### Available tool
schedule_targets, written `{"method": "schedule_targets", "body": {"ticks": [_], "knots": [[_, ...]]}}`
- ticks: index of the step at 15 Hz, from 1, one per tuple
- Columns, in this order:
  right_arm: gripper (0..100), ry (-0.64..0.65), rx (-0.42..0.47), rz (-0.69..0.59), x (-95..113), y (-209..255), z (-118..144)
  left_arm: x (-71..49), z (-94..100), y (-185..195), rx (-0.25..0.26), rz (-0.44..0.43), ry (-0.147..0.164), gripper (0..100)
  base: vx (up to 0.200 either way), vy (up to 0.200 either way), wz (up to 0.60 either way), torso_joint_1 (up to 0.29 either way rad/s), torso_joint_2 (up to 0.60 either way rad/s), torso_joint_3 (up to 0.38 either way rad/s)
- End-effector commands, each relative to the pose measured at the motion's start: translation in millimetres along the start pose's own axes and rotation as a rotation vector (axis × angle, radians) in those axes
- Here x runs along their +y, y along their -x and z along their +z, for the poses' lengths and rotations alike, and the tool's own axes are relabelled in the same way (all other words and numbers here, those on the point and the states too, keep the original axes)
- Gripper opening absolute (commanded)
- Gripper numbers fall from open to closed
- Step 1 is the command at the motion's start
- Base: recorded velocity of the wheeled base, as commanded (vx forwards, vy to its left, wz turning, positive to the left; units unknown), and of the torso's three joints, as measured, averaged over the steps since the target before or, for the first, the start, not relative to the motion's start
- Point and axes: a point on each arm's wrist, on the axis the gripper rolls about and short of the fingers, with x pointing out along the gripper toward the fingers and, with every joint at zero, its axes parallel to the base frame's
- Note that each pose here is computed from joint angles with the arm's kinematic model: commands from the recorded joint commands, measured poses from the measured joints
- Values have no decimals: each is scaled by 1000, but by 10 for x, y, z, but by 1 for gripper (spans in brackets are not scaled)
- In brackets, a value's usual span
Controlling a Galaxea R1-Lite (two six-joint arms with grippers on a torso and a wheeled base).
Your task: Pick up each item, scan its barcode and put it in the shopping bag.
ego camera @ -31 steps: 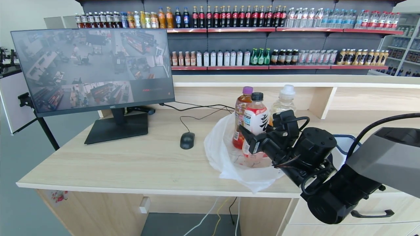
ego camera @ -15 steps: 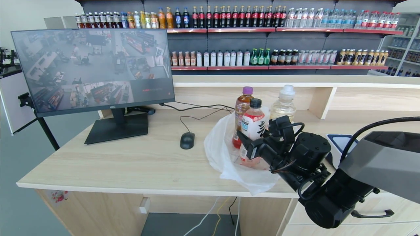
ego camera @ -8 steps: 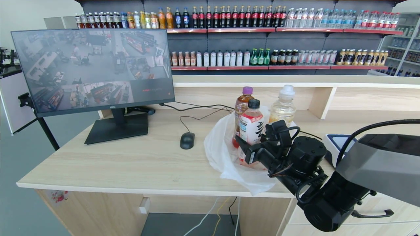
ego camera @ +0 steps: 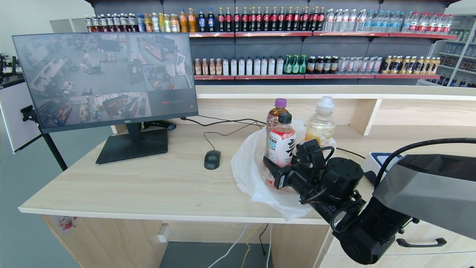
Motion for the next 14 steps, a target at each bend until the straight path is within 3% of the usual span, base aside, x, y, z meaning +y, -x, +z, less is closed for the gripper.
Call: {"method": "schedule_targets", "body": {"ticks": [1, 8, 14], "knots": [[100, 1, 3, 2, 7, 7, -10, 0, 1, 1, -1, 0, 0, 100, 0, 0, 0, 0, 0, 0], [100, -19, -12, -4, -25, 125, 137, 0, 1, 1, -1, 0, 0, 100, 0, 0, 0, 0, 0, 0], [100, -16, -53, -3, -47, 483, 490, 0, -3, -1, 0, 0, 0, 100, 0, 0, 0, 0, 0, 0]]}}
